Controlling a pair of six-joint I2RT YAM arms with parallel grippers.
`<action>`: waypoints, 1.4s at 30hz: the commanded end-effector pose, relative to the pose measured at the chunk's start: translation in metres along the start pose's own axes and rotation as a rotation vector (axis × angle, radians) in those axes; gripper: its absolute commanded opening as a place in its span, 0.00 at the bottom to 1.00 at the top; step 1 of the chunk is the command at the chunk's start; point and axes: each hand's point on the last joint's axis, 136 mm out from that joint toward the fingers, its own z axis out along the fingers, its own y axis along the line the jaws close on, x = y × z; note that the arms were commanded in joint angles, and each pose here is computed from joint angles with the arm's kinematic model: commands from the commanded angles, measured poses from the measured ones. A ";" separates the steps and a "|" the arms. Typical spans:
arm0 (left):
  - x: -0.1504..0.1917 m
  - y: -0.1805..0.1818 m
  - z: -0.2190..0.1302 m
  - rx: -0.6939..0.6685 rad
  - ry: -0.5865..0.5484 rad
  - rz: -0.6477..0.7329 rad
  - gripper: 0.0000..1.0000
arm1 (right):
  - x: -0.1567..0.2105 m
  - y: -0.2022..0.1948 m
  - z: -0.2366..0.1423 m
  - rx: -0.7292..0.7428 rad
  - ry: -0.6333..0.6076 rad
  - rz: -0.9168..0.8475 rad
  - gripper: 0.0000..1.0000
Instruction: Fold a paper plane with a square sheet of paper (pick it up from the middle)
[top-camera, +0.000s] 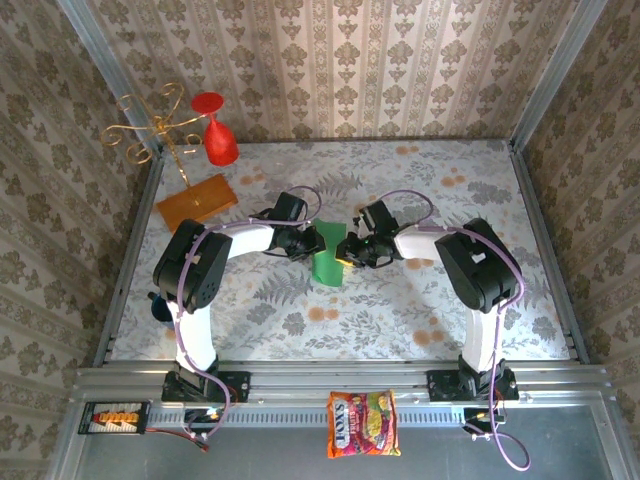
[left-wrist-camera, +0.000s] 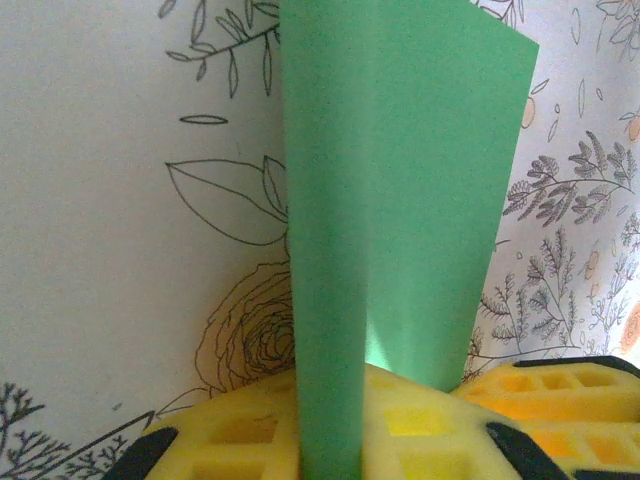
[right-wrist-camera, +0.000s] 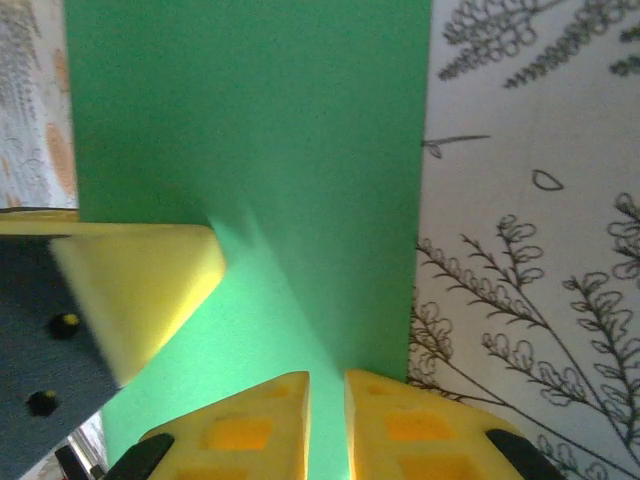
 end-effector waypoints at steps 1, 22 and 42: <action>0.006 0.009 -0.007 -0.062 0.010 0.015 0.19 | 0.007 -0.012 0.004 0.070 0.039 0.001 0.17; 0.025 0.015 -0.030 -0.259 0.047 0.055 0.62 | 0.011 -0.023 0.014 0.100 0.082 0.025 0.23; 0.042 0.051 -0.009 -0.373 0.111 0.052 0.32 | -0.040 -0.002 -0.059 -0.032 -0.086 -0.004 0.35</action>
